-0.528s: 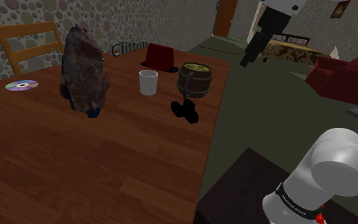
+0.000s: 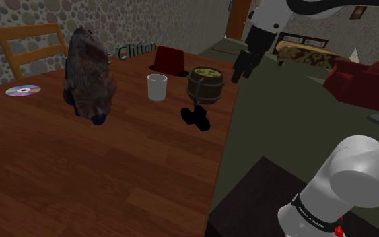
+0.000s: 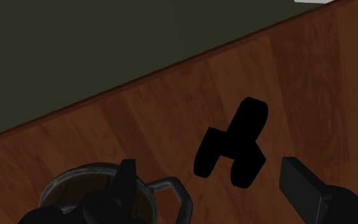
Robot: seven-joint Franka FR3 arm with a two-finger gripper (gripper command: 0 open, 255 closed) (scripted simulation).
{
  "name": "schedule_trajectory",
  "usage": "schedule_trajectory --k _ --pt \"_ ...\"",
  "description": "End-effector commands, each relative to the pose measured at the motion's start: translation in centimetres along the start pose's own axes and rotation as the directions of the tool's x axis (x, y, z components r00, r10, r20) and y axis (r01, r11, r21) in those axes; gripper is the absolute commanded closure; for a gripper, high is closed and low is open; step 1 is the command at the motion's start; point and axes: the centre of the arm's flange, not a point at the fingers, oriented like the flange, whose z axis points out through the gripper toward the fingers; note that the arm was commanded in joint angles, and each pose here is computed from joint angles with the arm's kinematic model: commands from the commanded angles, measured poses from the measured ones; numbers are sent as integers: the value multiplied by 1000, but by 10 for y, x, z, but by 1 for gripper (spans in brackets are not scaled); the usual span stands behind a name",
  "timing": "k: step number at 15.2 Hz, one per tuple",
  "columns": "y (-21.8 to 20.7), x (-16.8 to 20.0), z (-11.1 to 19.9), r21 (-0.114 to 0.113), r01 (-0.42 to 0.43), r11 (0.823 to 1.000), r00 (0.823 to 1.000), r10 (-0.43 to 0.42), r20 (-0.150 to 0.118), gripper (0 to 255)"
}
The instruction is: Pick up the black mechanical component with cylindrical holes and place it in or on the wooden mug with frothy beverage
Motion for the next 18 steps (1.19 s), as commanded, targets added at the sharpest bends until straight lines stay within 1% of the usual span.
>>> schedule_trajectory --k 1,6,11,12,18 --pt "-11 13 26 -1 -20 1000 1000 20 21 0" --pt "-36 48 81 -7 -67 998 995 67 73 0" --pt "-60 80 138 -15 -114 993 986 114 124 0" --pt "-63 84 144 -16 -118 993 984 119 129 0" --pt "-63 80 176 -16 -118 993 984 119 129 0"
